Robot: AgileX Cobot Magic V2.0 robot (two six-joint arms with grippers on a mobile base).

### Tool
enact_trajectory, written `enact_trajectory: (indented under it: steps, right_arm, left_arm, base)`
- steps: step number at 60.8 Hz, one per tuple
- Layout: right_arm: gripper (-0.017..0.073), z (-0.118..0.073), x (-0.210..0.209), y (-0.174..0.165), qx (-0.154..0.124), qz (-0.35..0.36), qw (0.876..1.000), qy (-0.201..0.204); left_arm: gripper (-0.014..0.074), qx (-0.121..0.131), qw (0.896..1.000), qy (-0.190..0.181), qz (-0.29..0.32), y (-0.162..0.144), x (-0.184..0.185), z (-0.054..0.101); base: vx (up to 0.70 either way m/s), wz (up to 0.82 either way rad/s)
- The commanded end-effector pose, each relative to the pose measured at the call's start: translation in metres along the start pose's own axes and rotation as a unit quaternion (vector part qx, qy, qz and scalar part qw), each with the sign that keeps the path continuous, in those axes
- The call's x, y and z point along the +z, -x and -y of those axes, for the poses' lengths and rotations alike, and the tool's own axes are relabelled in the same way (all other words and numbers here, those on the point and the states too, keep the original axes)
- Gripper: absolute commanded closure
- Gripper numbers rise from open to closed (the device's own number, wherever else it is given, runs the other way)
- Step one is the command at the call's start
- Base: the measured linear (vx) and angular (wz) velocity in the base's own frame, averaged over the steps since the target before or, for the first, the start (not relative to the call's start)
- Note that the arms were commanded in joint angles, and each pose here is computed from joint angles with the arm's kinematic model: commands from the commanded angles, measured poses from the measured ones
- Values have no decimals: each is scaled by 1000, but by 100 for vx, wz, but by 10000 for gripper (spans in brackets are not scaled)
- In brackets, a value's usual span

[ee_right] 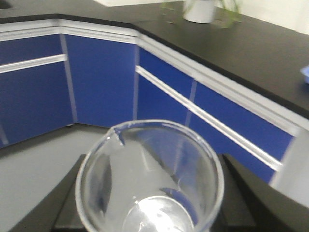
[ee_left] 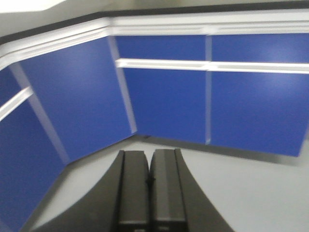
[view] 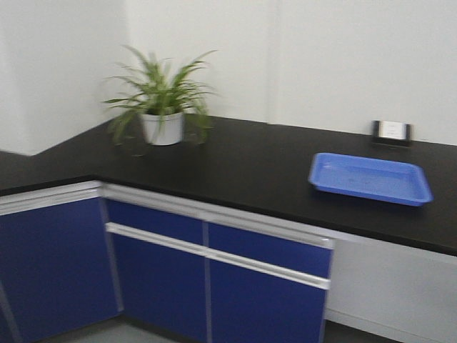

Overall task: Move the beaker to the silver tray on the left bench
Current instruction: 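Drive the base to the bench with the silver tray, holding the beaker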

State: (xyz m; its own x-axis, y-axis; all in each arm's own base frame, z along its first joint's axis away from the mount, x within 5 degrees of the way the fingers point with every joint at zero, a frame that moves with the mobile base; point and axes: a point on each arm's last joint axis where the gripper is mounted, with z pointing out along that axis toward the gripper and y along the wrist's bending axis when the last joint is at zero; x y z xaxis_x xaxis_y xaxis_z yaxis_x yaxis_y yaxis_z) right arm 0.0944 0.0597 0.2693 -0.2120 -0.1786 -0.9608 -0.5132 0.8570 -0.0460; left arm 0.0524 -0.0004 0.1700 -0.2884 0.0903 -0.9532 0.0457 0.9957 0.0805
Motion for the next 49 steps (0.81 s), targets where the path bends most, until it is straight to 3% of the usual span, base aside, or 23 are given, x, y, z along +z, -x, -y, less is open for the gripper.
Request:
enact_trajectory:
  steps: [1,49]
  right_arm:
    - [571,-2,-2,15,-9,41,999,15]
    - [571,-2,-2,15,-9,41,999,15]
  left_arm:
    - [592,-1,1000,-3,31,1,2,1]
    - [592,-1,1000,-3,31,1,2,1]
  base:
    - [-34,73]
    - [-24,72]
